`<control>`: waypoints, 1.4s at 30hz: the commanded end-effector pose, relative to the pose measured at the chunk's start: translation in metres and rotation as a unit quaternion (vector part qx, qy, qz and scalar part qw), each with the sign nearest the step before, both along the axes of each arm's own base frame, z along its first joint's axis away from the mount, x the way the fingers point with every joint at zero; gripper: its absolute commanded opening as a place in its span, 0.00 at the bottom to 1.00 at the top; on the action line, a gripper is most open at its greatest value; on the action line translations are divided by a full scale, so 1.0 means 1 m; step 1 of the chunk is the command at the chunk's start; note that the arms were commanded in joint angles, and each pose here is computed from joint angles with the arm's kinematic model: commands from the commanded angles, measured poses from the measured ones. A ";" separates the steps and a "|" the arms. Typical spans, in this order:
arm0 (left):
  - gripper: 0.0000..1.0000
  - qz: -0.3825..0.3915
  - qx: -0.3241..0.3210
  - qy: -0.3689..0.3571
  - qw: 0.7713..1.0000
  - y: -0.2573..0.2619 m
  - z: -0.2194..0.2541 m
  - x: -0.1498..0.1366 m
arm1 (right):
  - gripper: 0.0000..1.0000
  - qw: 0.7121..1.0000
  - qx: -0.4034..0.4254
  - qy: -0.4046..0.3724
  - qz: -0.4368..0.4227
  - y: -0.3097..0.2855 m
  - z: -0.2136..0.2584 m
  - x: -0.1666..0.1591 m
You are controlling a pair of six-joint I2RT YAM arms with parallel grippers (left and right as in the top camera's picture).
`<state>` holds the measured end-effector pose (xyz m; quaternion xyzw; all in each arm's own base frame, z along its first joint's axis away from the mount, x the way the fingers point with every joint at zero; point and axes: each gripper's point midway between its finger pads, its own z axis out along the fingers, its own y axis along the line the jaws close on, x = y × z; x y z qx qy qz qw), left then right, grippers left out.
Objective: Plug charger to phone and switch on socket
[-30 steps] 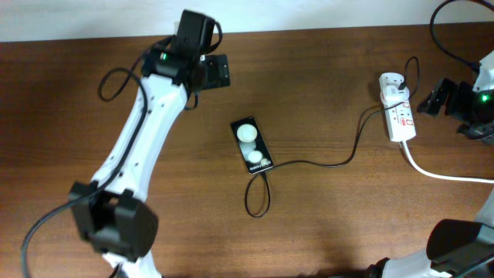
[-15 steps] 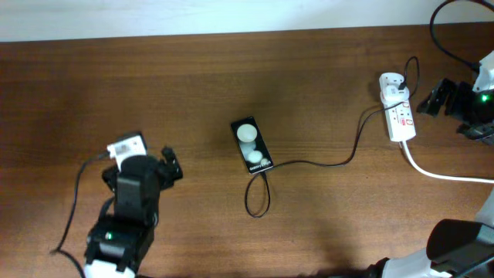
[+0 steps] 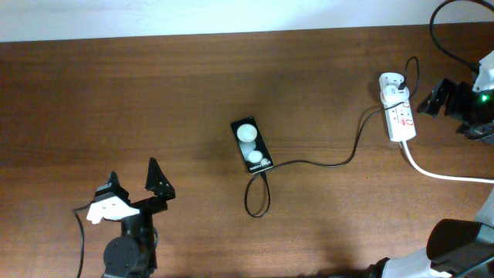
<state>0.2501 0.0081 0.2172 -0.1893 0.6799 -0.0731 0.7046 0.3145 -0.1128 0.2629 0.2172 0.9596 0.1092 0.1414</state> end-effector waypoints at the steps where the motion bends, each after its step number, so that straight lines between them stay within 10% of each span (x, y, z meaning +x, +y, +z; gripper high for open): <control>1: 0.99 0.006 -0.012 -0.067 0.998 0.004 0.017 -0.008 | 0.99 1.000 -0.007 -0.004 0.005 0.002 0.003 -0.002; 7: 0.99 0.006 -0.036 -0.157 0.987 0.007 0.033 -0.021 | 0.99 1.000 -0.007 -0.004 0.005 0.001 0.003 -0.002; 15: 0.99 -0.013 0.011 0.027 0.999 -0.003 -0.053 -0.008 | 0.99 1.000 -0.007 -0.004 0.005 0.001 0.003 -0.002; 25: 0.99 -0.025 0.112 0.042 0.992 -0.006 -0.053 -0.008 | 0.98 1.000 -0.007 -0.004 0.005 0.001 0.003 -0.002; 42: 0.99 0.072 0.108 0.053 0.990 0.040 -0.053 -0.013 | 0.99 1.000 -0.007 -0.004 0.005 0.001 0.003 -0.002</control>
